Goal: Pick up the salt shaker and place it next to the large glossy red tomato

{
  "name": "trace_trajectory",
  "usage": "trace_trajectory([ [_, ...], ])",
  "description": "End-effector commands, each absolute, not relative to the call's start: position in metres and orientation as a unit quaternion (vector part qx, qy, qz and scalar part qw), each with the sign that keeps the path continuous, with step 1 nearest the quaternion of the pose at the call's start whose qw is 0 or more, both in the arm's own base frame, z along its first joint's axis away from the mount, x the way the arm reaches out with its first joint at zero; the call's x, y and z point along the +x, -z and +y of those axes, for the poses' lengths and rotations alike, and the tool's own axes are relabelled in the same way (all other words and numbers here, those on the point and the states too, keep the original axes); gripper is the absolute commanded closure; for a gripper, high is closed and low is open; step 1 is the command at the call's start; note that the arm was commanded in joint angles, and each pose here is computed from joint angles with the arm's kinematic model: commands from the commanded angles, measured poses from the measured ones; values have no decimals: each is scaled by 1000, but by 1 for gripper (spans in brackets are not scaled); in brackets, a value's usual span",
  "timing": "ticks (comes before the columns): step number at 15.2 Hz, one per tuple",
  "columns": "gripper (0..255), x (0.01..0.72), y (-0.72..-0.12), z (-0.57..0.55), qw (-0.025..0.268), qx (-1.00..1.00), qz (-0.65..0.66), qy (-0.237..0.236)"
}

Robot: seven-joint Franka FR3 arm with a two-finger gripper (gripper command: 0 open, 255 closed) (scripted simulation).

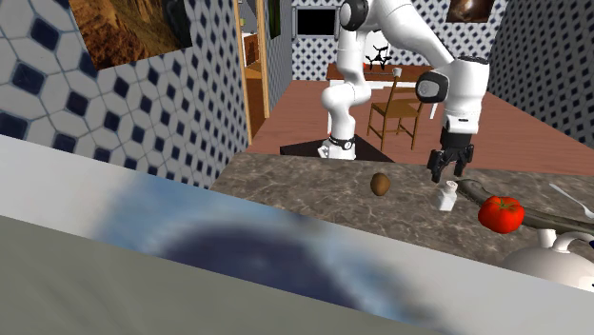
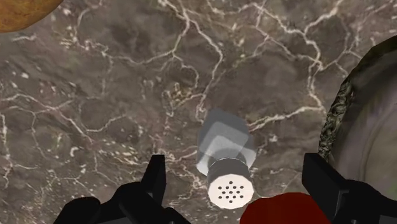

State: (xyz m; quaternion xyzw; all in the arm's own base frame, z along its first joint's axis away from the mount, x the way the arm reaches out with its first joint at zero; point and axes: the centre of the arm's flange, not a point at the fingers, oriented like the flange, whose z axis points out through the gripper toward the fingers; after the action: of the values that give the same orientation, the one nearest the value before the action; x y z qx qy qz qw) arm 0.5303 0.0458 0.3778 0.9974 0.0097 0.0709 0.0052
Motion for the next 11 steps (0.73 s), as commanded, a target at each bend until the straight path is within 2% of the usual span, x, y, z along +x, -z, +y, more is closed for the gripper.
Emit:
trace_trajectory([
  [1,0,526,-397,46,5,997,10,-71],
  [3,0,523,-421,46,5,997,10,-71],
  [11,0,523,-421,46,5,997,10,-71],
])
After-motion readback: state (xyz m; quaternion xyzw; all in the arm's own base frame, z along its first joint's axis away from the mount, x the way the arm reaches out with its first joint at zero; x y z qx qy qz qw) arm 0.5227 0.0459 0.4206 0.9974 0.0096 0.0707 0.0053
